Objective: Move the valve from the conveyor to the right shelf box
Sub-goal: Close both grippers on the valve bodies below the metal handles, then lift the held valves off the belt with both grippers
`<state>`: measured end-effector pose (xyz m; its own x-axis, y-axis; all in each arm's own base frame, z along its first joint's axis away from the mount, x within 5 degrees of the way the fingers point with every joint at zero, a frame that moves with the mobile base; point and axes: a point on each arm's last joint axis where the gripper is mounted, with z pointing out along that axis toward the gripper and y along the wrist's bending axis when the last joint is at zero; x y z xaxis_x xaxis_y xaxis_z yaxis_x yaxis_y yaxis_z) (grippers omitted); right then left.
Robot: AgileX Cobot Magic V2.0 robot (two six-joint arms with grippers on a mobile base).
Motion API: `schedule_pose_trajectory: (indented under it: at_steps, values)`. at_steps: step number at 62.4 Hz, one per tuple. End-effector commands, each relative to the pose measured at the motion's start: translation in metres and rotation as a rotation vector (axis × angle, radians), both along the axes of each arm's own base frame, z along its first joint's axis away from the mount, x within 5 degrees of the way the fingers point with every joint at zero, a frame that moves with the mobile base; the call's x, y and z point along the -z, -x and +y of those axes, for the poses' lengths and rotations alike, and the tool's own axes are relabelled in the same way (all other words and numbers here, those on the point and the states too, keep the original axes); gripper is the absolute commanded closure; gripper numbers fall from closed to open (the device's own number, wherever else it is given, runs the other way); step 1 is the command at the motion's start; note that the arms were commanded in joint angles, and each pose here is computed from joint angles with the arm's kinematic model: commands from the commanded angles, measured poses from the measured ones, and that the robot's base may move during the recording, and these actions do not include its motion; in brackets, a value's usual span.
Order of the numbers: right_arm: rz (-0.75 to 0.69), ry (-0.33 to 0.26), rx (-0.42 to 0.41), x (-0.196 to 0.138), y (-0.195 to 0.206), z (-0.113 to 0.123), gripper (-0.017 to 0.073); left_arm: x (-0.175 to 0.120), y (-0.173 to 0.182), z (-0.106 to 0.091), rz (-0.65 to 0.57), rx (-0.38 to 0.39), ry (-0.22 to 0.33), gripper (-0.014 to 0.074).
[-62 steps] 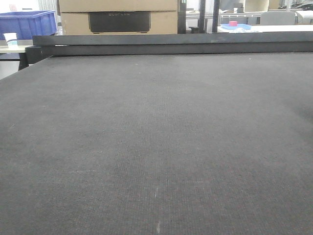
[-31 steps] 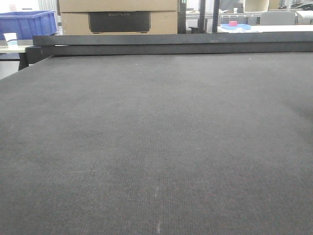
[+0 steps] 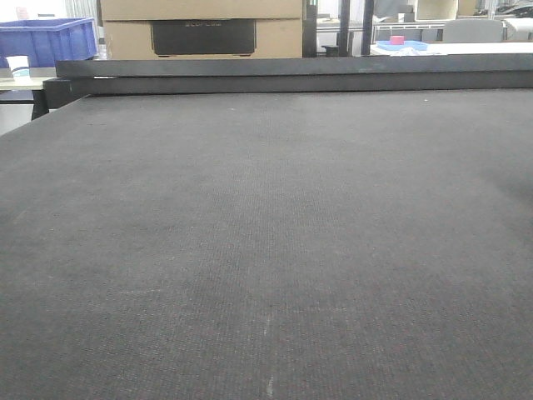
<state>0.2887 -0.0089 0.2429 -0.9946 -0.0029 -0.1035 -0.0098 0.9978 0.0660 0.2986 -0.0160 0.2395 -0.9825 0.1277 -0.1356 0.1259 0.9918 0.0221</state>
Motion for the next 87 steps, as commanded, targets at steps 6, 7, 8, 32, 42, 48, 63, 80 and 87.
schedule_pose_trajectory:
  at_steps: [6, 7, 8, 32, 42, 48, 63, 80, 87]
  values:
    - [-0.013, -0.007, 0.002, 0.001, -0.001, 0.0, 0.0722, 0.001, -0.003, 0.001, -0.006, -0.03, 0.009, 0.0183]
    - [-0.013, -0.007, 0.002, 0.001, -0.001, 0.0, 0.0722, 0.001, -0.003, 0.001, -0.006, -0.03, 0.009, 0.0183]
    - [-0.013, -0.007, 0.002, 0.001, -0.001, 0.0, 0.0722, 0.001, -0.003, 0.001, -0.006, -0.03, 0.009, 0.0183]
    - [-0.021, -0.005, 0.002, 0.001, -0.002, 0.0, 0.0722, 0.001, -0.001, 0.001, 0.017, -0.03, 0.005, 0.0235]
    - [-0.021, -0.005, 0.002, 0.001, -0.002, 0.0, 0.0722, 0.002, 0.0, 0.001, 0.031, -0.03, 0.004, 0.0237]
    - [-0.021, -0.005, 0.002, 0.001, -0.002, 0.0, 0.0722, 0.002, 0.001, 0.001, 0.035, -0.03, 0.004, 0.0267]
    - [-0.021, -0.005, 0.002, 0.001, -0.002, 0.0, 0.0722, 0.002, 0.001, 0.001, 0.039, -0.03, 0.004, 0.0681]
    - [-0.069, -0.007, 0.003, -0.023, -0.003, 0.0, 0.0722, -0.012, 0.006, 0.001, -0.004, -0.033, 0.017, 0.0705]
    - [-0.157, -0.002, 0.003, -0.046, 0.005, 0.001, 0.0722, -0.033, 0.015, 0.001, -0.091, -0.033, 0.023, 0.0705]
